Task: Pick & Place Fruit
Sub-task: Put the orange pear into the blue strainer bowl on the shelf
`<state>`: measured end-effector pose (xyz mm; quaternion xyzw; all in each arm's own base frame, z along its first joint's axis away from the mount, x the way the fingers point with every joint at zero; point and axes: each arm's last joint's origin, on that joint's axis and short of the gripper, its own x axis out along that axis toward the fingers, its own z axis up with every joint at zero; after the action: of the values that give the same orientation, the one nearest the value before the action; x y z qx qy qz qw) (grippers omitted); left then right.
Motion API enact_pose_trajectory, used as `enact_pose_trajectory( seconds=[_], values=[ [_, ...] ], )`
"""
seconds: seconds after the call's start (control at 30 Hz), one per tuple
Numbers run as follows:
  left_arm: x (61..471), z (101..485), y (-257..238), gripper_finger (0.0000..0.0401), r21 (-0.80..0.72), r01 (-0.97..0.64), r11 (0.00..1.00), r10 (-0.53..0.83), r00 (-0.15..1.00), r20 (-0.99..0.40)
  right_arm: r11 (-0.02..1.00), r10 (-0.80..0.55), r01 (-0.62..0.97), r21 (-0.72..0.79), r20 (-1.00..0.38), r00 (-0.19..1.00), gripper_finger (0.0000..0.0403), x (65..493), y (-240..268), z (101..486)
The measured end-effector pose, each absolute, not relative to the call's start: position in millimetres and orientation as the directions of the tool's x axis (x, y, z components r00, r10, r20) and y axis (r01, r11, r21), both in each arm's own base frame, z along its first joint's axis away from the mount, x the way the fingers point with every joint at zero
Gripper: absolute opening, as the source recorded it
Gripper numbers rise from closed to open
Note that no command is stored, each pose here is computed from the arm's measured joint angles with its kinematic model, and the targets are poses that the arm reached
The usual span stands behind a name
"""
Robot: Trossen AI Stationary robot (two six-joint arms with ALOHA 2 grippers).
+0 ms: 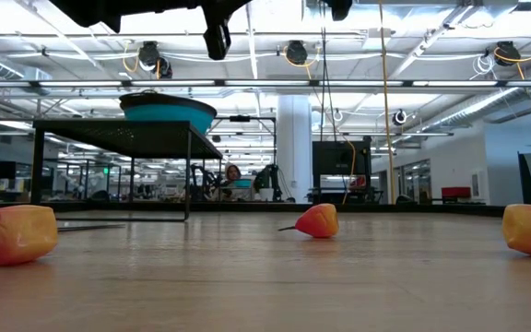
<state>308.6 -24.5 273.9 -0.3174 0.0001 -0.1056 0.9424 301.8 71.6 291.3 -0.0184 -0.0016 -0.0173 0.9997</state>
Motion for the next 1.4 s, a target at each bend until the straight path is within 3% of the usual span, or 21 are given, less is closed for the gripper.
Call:
enact_pose_trajectory(
  seconds=[0.27, 0.7, 1.4],
  values=[
    [308.5, 273.8, -24.7, 0.0097, -0.606, 0.21, 0.768, -0.215, 0.974, 0.066, 0.999, -0.033, 0.033, -0.039, -0.003, 0.999, 0.0123, 301.8, 71.8, 290.6],
    [308.5, 274.1, -24.8, 0.0093, -0.625, 0.213, 0.751, -0.219, 0.973, 0.069, 1.0, -0.028, 0.028, -0.008, -0.005, 1.0, 0.0125, 301.8, 72.0, 290.4],
    [308.4, 271.9, -26.8, 0.0092, -0.647, 0.234, 0.725, -0.262, 0.963, 0.055, 0.999, -0.018, 0.019, 0.034, -0.056, 0.998, 0.0207, 299.7, 72.1, 287.5]
  ],
)
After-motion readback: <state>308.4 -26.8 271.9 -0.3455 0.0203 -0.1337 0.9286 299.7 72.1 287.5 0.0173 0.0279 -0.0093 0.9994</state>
